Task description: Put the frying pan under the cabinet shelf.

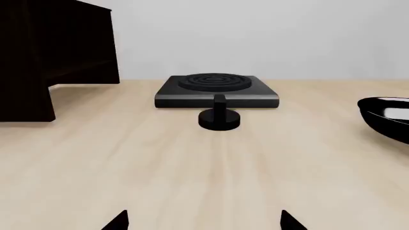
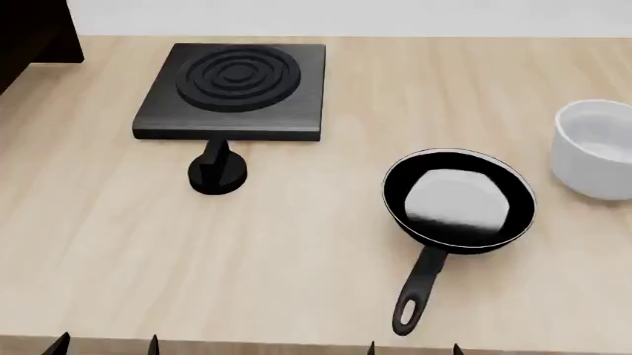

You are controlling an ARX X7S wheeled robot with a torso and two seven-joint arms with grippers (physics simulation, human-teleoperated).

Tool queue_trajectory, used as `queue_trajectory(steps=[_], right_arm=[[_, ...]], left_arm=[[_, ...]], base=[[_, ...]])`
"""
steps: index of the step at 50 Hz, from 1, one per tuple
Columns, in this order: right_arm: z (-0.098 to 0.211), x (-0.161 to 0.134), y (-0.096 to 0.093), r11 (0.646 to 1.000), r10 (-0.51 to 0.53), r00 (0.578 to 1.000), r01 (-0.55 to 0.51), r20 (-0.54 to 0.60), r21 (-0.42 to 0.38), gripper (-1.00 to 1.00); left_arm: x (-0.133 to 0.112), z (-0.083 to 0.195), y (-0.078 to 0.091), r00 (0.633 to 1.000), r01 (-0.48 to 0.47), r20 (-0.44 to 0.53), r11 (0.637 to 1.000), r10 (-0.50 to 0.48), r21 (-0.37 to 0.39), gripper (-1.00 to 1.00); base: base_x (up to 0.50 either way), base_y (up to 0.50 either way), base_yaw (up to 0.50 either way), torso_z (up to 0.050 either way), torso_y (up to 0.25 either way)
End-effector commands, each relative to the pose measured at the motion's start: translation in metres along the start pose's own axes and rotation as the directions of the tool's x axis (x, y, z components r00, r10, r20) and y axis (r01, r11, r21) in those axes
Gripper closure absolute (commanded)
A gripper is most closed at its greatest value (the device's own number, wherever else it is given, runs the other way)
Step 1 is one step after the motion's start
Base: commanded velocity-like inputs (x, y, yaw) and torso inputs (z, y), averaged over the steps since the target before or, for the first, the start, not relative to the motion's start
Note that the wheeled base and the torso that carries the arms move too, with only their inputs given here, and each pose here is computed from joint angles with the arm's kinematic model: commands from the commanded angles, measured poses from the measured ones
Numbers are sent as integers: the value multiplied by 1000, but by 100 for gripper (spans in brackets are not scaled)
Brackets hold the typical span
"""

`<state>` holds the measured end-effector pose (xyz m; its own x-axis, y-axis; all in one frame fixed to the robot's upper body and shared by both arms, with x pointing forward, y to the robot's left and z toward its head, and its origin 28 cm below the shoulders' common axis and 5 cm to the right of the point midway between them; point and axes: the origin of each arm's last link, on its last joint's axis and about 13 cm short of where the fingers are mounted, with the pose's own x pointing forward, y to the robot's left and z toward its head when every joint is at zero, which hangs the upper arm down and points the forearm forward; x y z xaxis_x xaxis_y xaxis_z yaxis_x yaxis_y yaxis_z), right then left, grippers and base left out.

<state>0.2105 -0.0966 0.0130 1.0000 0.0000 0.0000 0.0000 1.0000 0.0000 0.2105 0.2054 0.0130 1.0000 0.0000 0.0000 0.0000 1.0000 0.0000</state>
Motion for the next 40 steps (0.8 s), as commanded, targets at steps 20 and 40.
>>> queue_trajectory(steps=[20, 40], right_arm=[[5, -1, 2, 999, 44, 999, -43, 26, -17, -100], [7, -1, 2, 998, 57, 998, -56, 27, -24, -100]], left_arm=[[-3, 7, -1, 999, -26, 30, 999, 25, 33, -100], [-5, 6, -1, 1000, -2, 11, 998, 2, 55, -100]], base=[[0, 0, 0, 37, 66], [0, 0, 0, 48, 83]])
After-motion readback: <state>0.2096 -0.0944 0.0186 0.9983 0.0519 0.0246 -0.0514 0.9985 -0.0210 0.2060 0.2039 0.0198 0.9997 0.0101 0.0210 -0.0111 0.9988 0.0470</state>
